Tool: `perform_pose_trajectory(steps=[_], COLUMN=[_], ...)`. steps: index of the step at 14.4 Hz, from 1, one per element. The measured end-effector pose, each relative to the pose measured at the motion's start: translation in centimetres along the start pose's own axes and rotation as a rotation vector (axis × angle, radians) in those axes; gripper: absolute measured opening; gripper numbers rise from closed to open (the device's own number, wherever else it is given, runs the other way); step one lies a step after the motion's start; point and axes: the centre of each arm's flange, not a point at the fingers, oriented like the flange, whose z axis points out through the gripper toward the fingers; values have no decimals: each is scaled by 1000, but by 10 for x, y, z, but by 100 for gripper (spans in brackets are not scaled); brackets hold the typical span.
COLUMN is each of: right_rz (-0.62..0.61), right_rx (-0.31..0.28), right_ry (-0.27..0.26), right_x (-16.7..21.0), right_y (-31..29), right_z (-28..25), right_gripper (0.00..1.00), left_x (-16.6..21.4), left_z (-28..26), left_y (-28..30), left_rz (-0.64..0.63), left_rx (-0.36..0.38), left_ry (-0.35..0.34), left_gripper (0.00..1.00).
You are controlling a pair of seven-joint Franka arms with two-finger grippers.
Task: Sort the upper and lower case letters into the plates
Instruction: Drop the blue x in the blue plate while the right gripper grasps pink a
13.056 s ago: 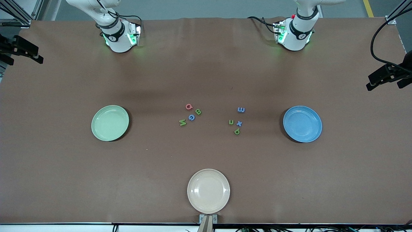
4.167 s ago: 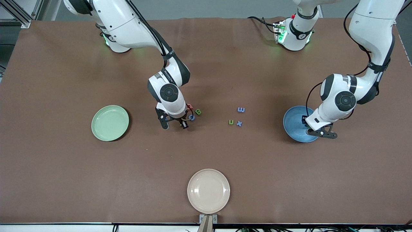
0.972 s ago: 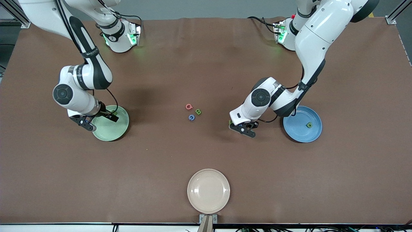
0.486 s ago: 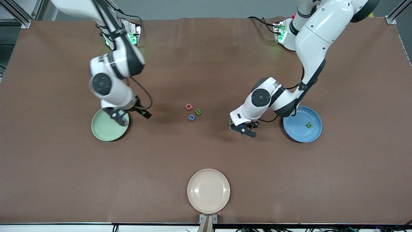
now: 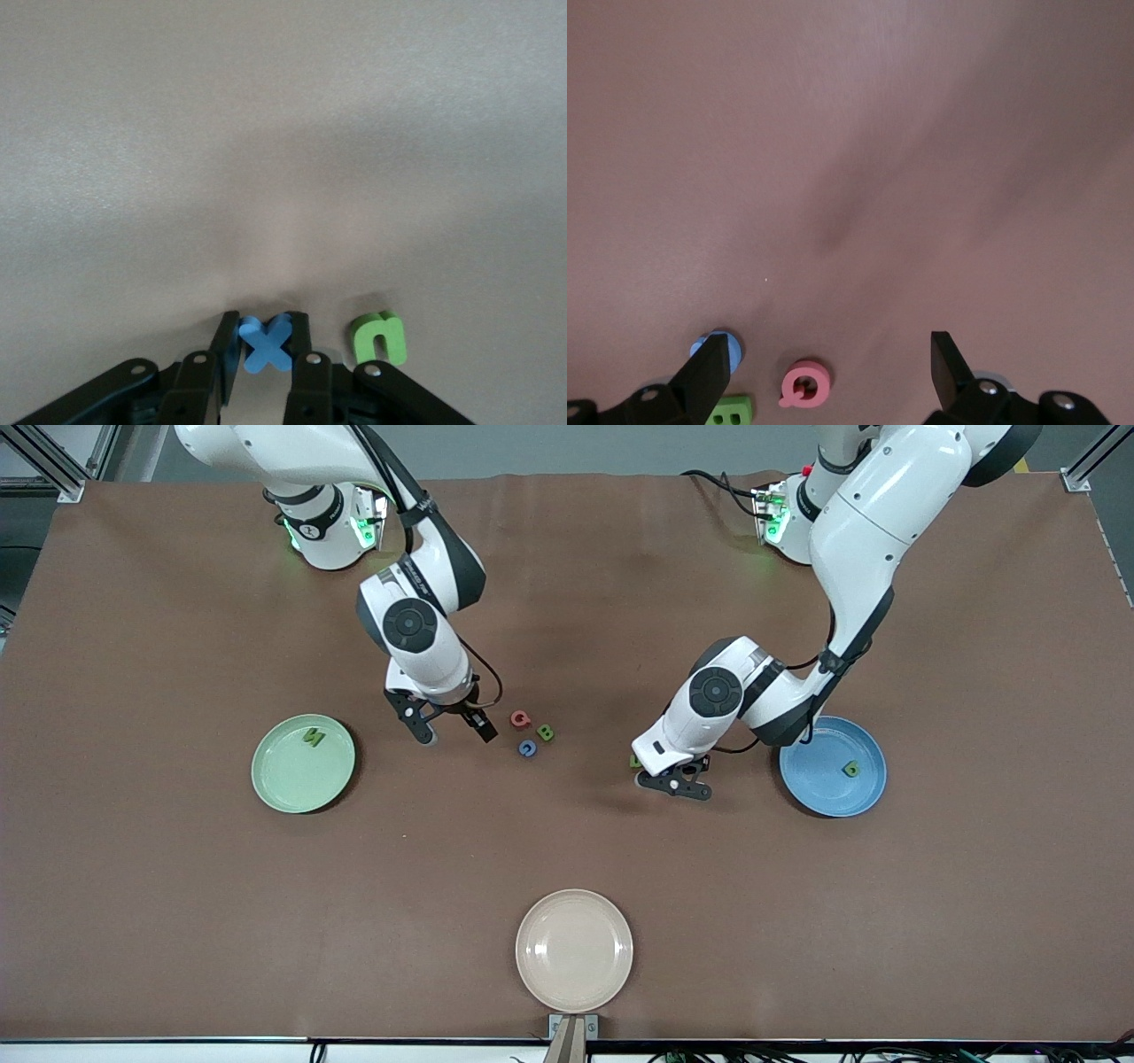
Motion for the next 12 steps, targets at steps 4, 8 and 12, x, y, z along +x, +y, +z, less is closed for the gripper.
perform_pose_trajectory(steps=[4, 8, 12], right_rz=[87, 96, 107], right_rx=[-18, -32, -49], right_ry=[5, 9, 13], right_x=[-23, -37, -44], right_y=[-9, -17, -14], right_z=[34, 51, 63], right_gripper=[99, 93, 84], left_x=[9, 16, -6], left_z=[-35, -91, -99], left_y=[-18, -70, -133], left_rz=[-24, -89, -70], left_rx=[70, 133, 176], left_ry=[-29, -10, -45], left_gripper=[27, 27, 27])
